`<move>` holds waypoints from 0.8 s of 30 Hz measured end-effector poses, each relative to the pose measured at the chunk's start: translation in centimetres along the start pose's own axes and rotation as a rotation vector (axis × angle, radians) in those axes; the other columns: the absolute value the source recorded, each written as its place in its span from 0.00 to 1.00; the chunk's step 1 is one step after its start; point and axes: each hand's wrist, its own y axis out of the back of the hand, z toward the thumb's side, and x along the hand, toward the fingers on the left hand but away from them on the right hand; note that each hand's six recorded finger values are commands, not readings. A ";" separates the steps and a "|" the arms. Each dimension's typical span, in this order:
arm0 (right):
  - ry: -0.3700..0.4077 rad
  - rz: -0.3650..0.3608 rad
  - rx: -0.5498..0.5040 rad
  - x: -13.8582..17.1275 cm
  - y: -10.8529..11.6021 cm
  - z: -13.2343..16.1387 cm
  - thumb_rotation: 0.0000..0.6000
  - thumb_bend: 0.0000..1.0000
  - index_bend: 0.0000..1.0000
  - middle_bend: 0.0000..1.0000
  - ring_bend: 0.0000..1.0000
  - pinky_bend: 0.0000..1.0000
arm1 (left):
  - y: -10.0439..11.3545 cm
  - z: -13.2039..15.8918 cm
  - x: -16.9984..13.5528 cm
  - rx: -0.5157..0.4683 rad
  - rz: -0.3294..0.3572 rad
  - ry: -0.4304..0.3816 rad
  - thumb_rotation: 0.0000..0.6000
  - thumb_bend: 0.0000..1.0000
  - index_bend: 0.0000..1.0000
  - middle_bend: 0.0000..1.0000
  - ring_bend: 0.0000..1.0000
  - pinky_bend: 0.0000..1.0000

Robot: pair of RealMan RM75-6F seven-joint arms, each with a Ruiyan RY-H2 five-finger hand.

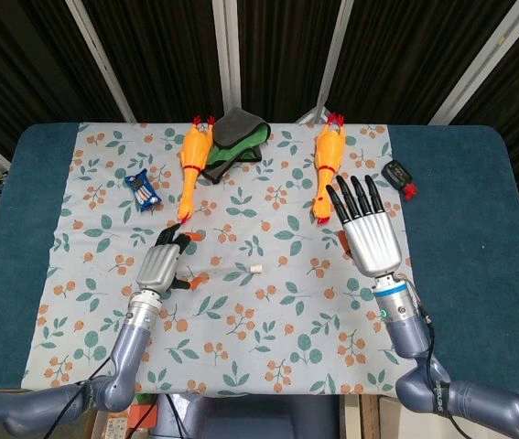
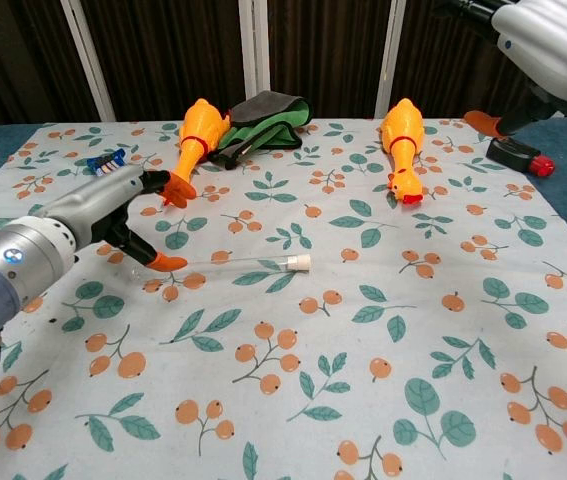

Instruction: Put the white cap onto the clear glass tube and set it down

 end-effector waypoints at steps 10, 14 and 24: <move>-0.136 0.142 -0.197 5.6 0.0 -3.7 1.00 0.27 0.00 0.00 0.00 0.00 | 5.6 -1.6 -3.6 0.073 0.083 -0.012 1.00 0.25 0.18 0.13 0.00 0.00; -0.230 0.230 -0.260 9.5 0.3 -6.9 1.00 0.27 0.00 0.00 0.00 0.00 | 8.2 -3.5 -6.5 0.112 0.124 0.000 1.00 0.25 0.16 0.13 0.00 0.00; -0.356 0.239 -0.313 19.2 2.5 -11.8 1.00 0.27 0.00 0.00 0.00 0.00 | 11.9 -9.0 -16.2 0.164 0.176 0.077 1.00 0.25 0.13 0.11 0.00 0.00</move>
